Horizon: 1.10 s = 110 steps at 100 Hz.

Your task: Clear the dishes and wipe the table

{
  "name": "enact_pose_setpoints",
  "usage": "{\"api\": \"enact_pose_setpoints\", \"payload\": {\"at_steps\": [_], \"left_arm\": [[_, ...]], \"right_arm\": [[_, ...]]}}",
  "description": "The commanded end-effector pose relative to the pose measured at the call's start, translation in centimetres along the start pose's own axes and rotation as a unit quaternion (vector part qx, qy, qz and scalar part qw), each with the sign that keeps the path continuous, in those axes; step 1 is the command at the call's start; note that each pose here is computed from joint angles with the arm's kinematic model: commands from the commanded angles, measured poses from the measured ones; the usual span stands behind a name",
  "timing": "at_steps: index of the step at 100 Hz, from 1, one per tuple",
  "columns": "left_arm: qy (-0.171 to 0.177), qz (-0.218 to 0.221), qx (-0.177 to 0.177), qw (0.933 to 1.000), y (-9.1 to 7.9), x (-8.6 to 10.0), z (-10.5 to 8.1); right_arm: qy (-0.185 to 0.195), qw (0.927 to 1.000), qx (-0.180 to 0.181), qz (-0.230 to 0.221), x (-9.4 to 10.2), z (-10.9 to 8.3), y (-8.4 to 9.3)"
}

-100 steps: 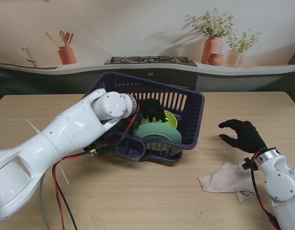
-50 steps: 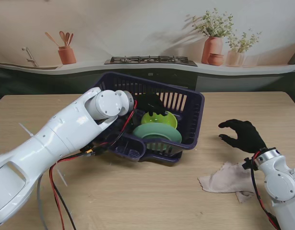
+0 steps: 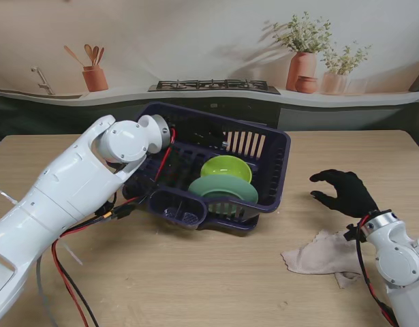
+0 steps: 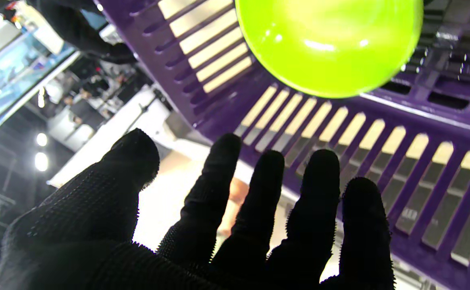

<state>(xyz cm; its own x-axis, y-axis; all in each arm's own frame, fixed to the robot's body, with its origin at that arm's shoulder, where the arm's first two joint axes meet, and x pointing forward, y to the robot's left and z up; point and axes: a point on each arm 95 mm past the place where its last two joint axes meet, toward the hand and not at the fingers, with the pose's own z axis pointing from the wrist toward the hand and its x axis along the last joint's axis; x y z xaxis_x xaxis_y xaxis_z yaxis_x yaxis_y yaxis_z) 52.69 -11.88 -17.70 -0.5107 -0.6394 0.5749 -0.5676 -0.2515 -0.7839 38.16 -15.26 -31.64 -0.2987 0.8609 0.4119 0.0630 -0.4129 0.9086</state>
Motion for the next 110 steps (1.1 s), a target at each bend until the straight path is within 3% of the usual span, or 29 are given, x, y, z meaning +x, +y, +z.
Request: {"api": "enact_pose_setpoints", "payload": {"at_steps": [1,30,57,110], "left_arm": [[0.003,0.011,0.007,0.9999,-1.0,0.0,-0.9],[0.011,0.064,0.052,0.9966,-3.1,-1.0,-4.6],[0.014,0.124,0.094,0.9877,-4.3,-2.7,-8.8],[-0.019,0.203,0.149,0.9677,-3.3,-6.9,-16.7]], "right_arm": [[0.004,1.0000,0.008,-0.001,0.1,0.0,-0.2],[0.005,0.9999,0.010,0.001,0.2,0.0,-0.2],[0.007,0.9999,0.012,0.001,0.3,0.1,-0.3],[0.007,0.9996,0.027,0.001,1.0,0.4,-0.8]]}}
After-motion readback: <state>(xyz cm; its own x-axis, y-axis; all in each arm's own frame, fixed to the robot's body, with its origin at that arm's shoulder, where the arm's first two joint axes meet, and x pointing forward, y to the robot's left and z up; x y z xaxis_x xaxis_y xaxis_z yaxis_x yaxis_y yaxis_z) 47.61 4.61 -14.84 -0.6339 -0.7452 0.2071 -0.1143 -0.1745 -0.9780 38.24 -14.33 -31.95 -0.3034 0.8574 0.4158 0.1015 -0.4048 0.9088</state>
